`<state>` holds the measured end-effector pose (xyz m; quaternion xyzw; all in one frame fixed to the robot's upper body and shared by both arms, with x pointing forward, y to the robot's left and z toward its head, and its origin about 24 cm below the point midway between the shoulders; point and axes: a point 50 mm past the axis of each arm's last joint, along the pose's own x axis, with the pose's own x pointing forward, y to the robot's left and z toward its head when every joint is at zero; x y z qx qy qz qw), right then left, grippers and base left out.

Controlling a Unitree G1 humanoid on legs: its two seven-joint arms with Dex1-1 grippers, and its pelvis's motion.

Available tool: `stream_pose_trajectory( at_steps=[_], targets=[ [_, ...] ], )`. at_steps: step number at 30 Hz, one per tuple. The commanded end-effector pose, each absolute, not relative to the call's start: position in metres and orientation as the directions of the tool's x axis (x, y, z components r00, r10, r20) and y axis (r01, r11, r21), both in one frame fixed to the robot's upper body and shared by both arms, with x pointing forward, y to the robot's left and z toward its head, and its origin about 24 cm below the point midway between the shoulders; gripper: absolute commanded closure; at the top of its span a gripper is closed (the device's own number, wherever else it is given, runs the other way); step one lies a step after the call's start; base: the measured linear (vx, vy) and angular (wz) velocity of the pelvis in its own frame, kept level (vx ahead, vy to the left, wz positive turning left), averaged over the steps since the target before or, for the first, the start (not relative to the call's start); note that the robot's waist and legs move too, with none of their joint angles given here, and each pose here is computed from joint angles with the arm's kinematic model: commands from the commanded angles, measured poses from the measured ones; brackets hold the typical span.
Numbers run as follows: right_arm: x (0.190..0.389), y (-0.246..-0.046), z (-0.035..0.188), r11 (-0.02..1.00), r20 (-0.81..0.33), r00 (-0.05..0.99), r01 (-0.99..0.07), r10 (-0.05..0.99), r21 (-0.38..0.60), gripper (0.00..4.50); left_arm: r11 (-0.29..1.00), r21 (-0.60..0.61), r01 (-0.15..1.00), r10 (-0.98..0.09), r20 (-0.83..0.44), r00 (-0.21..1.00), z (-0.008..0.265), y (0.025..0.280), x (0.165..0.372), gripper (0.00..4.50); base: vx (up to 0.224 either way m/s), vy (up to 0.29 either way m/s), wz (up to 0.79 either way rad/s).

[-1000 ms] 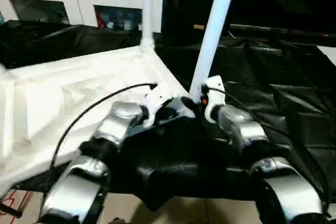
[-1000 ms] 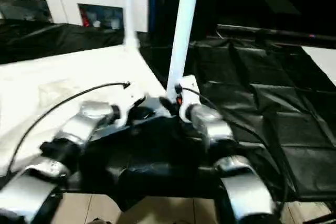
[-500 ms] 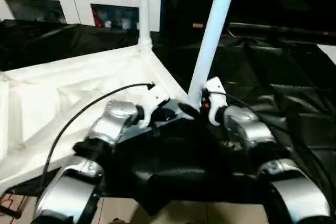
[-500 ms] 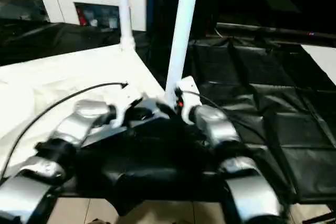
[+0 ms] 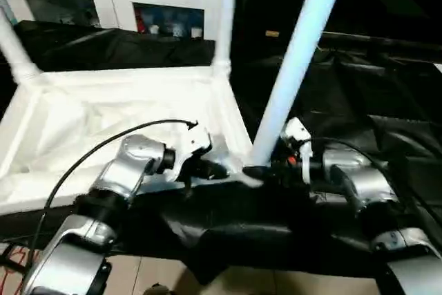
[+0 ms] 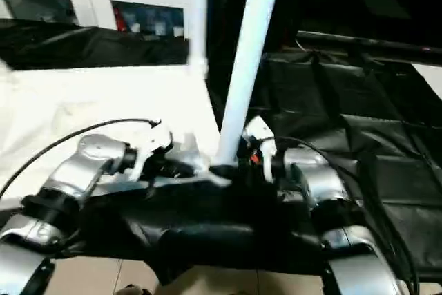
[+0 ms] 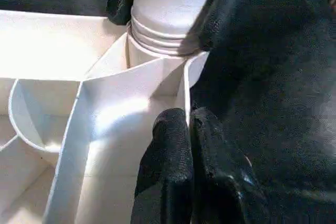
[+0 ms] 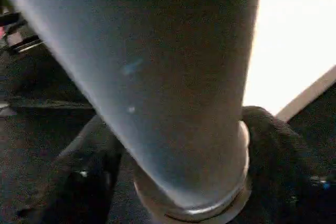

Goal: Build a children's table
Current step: Rotate leg to tighten

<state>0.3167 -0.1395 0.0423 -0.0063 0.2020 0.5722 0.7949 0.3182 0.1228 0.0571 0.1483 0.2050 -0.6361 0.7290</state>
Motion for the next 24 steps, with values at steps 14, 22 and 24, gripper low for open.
stream_pose_trajectory(
  at_steps=[14, 22, 24],
  targets=[
    [0.302, -0.126, 0.026, 0.306, -0.356, 0.185, -0.897, 0.916, 0.32, 1.81, 0.117, -0.001, 0.993, -0.894, -0.436, 0.105, 0.067, 0.108, 0.318, 4.5, 0.0, 0.0, 0.0],
    [0.324, -0.109, 0.007, 0.653, -0.445, 0.521, -0.725, 0.728, 0.219, 1.83, 0.297, 0.058, 0.953, -0.86, -0.417, 0.294, 0.066, 0.085, 0.334, 4.5, 0.0, 0.0, 0.0],
    [0.329, -0.102, 0.006, 0.719, -0.452, 0.589, -0.666, 0.67, 0.199, 1.83, 0.32, 0.064, 0.945, -0.852, -0.416, 0.317, 0.066, 0.078, 0.337, 4.5, 0.0, 0.0, 0.0]
  ],
)
